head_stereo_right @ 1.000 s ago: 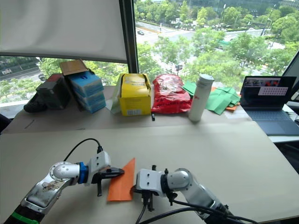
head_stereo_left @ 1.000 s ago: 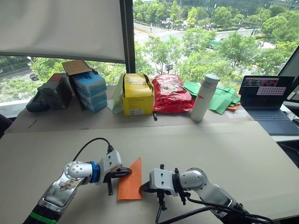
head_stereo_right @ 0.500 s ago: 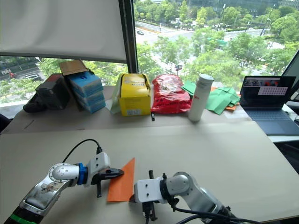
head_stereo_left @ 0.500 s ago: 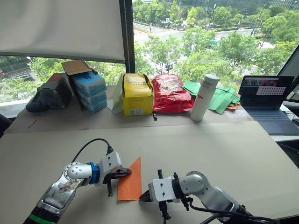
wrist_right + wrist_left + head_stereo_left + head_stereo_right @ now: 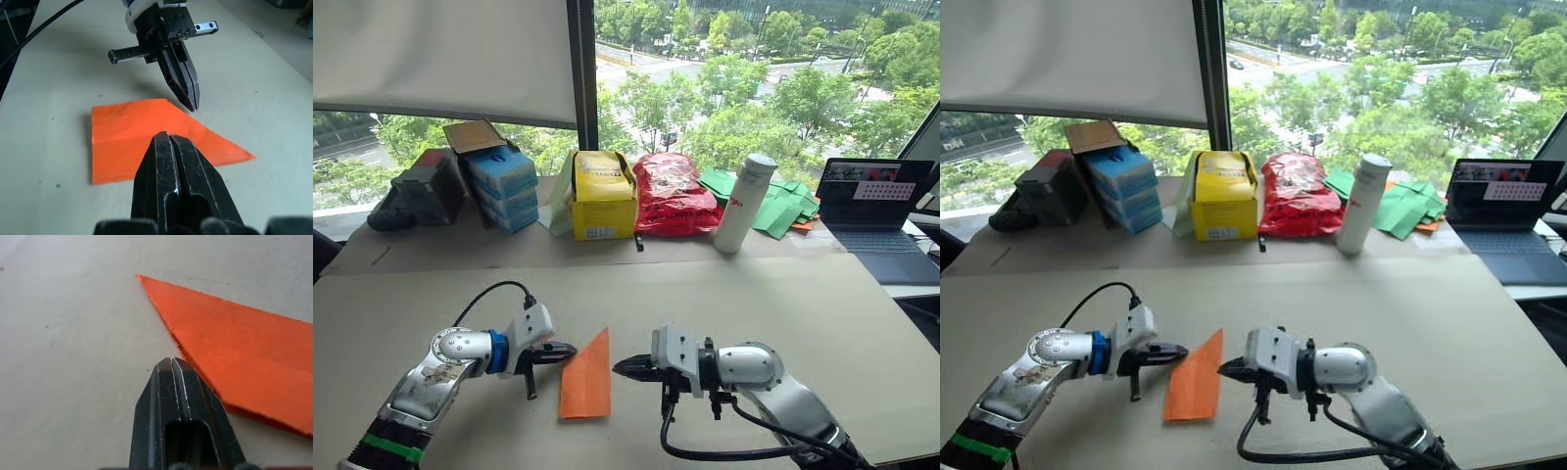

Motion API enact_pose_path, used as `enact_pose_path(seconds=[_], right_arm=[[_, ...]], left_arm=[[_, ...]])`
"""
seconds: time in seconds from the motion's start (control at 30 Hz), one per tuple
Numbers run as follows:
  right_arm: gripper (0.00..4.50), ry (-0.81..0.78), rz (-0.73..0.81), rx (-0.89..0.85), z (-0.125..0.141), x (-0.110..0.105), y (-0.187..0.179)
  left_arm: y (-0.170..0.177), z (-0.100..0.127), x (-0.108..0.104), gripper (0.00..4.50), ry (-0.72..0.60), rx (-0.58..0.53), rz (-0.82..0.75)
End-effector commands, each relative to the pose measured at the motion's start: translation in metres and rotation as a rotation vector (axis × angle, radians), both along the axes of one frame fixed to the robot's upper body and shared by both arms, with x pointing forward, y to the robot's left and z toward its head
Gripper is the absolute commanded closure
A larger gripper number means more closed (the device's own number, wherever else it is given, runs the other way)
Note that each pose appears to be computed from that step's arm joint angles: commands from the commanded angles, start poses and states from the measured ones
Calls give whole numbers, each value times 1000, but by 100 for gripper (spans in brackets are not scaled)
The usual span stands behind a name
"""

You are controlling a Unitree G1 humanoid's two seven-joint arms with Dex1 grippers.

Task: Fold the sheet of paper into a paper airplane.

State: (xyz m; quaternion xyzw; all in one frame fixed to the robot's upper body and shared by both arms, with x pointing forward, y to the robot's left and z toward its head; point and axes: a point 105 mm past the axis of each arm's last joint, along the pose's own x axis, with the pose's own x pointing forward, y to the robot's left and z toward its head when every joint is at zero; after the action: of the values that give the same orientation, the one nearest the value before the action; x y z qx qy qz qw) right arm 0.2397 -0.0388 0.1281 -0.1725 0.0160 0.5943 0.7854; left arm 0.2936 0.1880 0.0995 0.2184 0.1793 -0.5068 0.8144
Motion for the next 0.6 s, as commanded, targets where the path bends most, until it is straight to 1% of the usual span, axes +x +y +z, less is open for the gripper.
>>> enact_pose_path(seconds=[0.03, 0.1, 0.17, 0.2, 0.27, 0.37, 0.43, 0.6], right_arm=[[450, 8, -96, 55, 9, 5, -6], [450, 7, -168, 58, 8, 12, -10], [450, 10, -203, 53, 5, 15, -13], [450, 13, -225, 53, 4, 16, -15], [450, 27, -265, 57, 2, 18, -17], [450, 35, -302, 53, -2, 20, -20], [450, 36, -314, 49, -3, 20, -21], [450, 24, -354, 43, -3, 22, -27]], left_arm=[[8, 17, 5, 424, -70, 34, -90], [10, 17, 2, 367, -109, 119, -206], [8, 16, 1, 301, -142, 172, -294], [5, 18, 4, 266, -191, 196, -354], [-8, 25, 16, 201, -343, 241, -486], [-18, 27, 27, 91, -416, 271, -605], [-23, 26, 30, 30, -437, 284, -672], [-36, 18, 29, 30, -402, 317, -839]])
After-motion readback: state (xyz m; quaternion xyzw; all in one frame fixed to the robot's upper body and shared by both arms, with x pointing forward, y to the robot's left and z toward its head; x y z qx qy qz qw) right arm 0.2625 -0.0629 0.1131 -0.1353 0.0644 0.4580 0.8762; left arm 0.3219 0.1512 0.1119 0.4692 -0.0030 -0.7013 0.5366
